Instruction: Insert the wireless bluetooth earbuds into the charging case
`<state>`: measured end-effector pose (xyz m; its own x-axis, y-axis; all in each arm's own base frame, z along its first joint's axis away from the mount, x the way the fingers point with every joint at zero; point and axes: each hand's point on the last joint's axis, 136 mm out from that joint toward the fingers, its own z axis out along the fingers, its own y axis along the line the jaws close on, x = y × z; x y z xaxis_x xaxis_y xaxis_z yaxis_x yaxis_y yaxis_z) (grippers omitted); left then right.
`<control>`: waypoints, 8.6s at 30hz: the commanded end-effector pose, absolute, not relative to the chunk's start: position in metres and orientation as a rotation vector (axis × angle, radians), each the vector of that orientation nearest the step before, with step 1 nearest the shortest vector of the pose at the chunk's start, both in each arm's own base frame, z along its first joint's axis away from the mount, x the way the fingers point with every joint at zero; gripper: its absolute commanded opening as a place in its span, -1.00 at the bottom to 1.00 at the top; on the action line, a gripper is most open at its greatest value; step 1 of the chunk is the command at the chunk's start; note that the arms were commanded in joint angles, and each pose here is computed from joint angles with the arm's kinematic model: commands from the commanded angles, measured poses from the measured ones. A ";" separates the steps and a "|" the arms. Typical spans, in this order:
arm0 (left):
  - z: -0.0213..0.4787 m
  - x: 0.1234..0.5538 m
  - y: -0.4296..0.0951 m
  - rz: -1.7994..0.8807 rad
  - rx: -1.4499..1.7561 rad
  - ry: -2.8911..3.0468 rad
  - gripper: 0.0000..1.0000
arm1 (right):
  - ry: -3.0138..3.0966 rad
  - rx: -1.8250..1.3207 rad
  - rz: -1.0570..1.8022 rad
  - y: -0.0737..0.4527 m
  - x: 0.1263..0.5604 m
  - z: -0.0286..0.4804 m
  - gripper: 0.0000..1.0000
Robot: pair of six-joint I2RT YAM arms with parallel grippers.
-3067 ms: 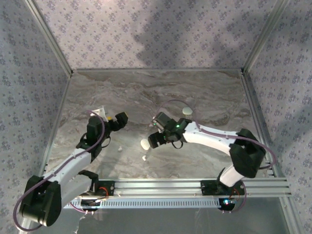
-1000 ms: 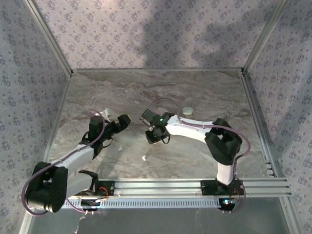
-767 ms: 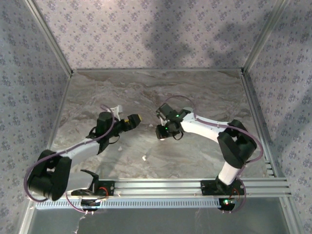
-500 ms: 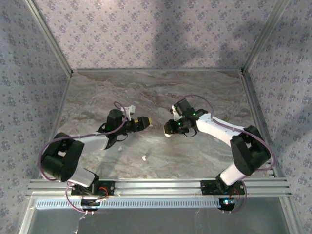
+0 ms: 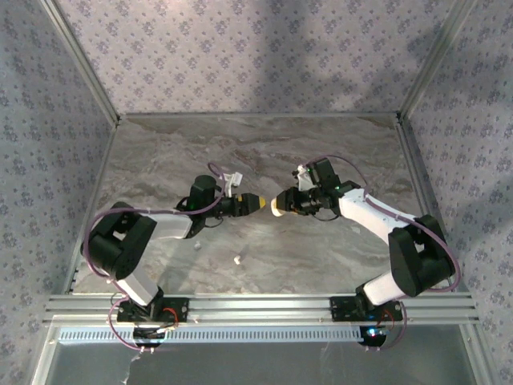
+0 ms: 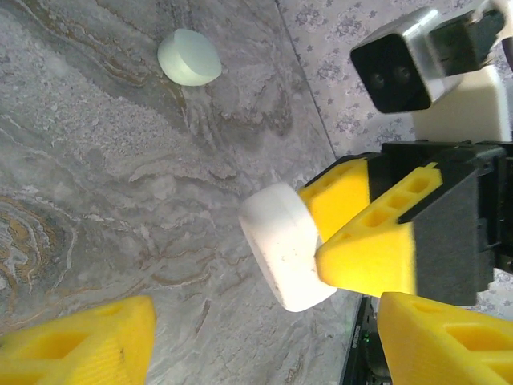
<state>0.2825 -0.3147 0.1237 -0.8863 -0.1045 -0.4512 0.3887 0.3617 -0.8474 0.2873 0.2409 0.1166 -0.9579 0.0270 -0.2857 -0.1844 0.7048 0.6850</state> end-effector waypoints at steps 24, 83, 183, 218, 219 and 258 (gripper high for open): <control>0.122 0.282 -0.332 -1.612 0.317 2.203 0.52 | 2.577 -0.087 1.316 0.254 0.283 0.134 -0.23; 0.114 0.282 -0.327 -1.470 0.343 2.251 -0.95 | 2.573 0.019 1.520 0.274 0.288 0.107 -0.22; 0.152 0.300 -0.217 -0.922 0.058 2.070 0.99 | 2.853 -0.267 -0.027 0.225 0.275 0.039 0.96; 0.154 0.298 -0.220 -0.953 0.065 2.063 0.99 | 2.857 -0.189 -0.050 0.201 0.319 0.038 0.95; 0.155 0.298 -0.221 -0.955 0.066 2.060 1.00 | 2.858 -0.185 -0.046 0.200 0.318 0.039 0.95; 0.140 0.314 -0.162 -0.858 -0.243 2.077 0.99 | 2.707 -0.389 0.490 0.261 0.204 0.092 0.79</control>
<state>0.3034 -0.1578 0.1311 -0.5843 -0.3658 -0.7244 0.1598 0.8233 -0.5446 0.2030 0.2412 0.0843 -0.9033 -0.1988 -0.3802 -0.3144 0.9097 0.2714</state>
